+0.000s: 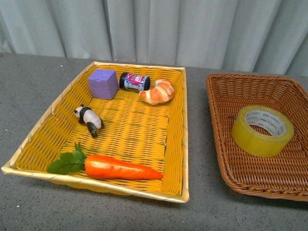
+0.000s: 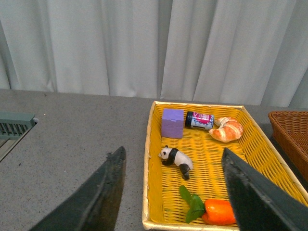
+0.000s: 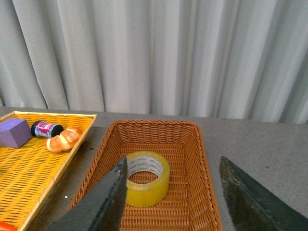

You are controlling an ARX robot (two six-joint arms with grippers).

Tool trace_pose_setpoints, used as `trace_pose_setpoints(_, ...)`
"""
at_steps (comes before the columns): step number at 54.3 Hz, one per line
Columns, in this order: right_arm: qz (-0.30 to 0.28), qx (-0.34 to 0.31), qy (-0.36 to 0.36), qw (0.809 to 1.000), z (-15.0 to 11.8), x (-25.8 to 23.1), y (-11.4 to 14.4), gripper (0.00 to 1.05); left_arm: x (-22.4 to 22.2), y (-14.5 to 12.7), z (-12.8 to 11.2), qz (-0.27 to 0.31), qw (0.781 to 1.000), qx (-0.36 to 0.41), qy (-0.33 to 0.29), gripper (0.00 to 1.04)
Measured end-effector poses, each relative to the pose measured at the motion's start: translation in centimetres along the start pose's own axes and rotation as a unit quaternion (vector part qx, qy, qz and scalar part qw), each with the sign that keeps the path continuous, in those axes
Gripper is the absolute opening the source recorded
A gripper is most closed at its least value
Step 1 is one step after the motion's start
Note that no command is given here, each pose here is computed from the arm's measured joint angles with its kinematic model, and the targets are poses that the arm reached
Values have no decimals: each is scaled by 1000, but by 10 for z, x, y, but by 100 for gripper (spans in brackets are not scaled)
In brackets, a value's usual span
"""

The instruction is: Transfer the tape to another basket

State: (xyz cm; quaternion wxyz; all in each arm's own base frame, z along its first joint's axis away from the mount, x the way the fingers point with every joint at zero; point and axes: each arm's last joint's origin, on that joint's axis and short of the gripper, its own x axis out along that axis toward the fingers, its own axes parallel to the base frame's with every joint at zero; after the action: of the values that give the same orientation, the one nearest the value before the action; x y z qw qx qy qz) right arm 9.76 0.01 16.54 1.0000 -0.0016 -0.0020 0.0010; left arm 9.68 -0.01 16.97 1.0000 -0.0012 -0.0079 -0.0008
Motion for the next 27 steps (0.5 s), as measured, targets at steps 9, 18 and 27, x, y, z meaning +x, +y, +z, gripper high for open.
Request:
trace_pose_setpoints(9,0,0,0,1000,0,0,0,91,0,0,0,0,1000,0,0,98)
trace_pose_setpoints(18,0,0,0,1000,0,0,0,95,0,0,0,0,1000,0,0,98)
trace_pose_setpoints(27,0,0,0,1000,0,0,0,96,0,0,0,0,1000,0,0,98)
